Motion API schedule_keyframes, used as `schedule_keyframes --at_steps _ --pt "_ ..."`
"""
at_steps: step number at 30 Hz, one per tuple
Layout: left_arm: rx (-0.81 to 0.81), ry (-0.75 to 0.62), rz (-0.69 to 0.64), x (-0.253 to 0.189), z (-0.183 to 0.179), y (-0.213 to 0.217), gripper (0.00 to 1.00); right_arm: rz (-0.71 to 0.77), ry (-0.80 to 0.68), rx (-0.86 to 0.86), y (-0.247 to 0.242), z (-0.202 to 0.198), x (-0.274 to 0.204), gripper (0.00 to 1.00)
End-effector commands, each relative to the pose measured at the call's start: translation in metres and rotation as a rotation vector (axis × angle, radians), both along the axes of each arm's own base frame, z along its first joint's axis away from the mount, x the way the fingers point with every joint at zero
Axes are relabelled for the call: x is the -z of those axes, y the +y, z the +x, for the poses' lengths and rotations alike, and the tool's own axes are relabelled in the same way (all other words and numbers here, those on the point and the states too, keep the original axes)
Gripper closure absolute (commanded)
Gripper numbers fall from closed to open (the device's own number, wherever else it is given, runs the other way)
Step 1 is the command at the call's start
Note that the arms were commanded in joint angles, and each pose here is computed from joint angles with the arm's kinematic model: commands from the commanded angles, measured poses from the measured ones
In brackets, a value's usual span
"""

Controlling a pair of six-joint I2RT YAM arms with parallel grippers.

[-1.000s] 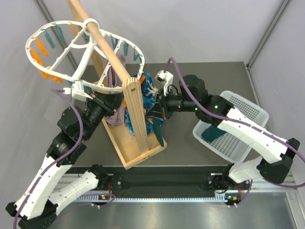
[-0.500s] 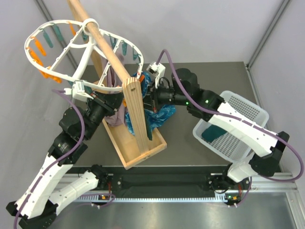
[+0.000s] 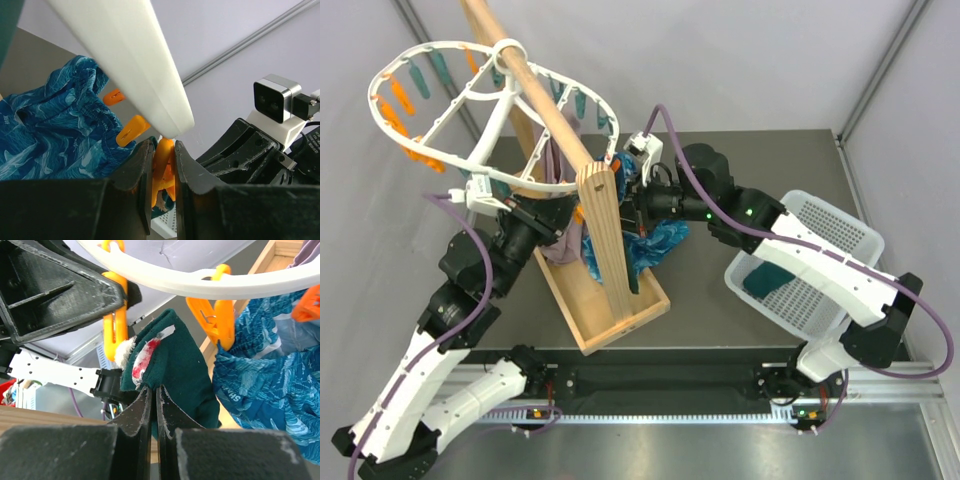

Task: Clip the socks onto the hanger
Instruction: Clamp the sock onto the hanger.

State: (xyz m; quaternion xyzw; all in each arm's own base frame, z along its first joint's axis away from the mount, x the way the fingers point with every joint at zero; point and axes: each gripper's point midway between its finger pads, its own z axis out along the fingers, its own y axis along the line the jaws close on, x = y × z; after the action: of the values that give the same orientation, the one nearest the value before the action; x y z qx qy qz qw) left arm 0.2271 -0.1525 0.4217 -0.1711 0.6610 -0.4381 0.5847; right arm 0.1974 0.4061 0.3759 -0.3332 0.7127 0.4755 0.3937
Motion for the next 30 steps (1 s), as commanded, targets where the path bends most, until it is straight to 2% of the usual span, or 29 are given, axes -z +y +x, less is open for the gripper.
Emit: schedule_keyframes --at_steps 1,22,30 --pt "-0.044 -0.012 -0.023 -0.002 -0.001 0.01 1.0 0.05 -0.032 -0.022 0.007 -0.008 -0.021 1.0" --pt "-0.017 0.003 -0.026 -0.002 0.003 0.001 1.0 0.046 -0.036 -0.04 0.009 -0.016 -0.026 1.0" --pt "-0.006 0.023 -0.022 0.006 0.005 -0.003 1.0 0.119 -0.044 -0.066 0.005 -0.026 -0.047 1.0"
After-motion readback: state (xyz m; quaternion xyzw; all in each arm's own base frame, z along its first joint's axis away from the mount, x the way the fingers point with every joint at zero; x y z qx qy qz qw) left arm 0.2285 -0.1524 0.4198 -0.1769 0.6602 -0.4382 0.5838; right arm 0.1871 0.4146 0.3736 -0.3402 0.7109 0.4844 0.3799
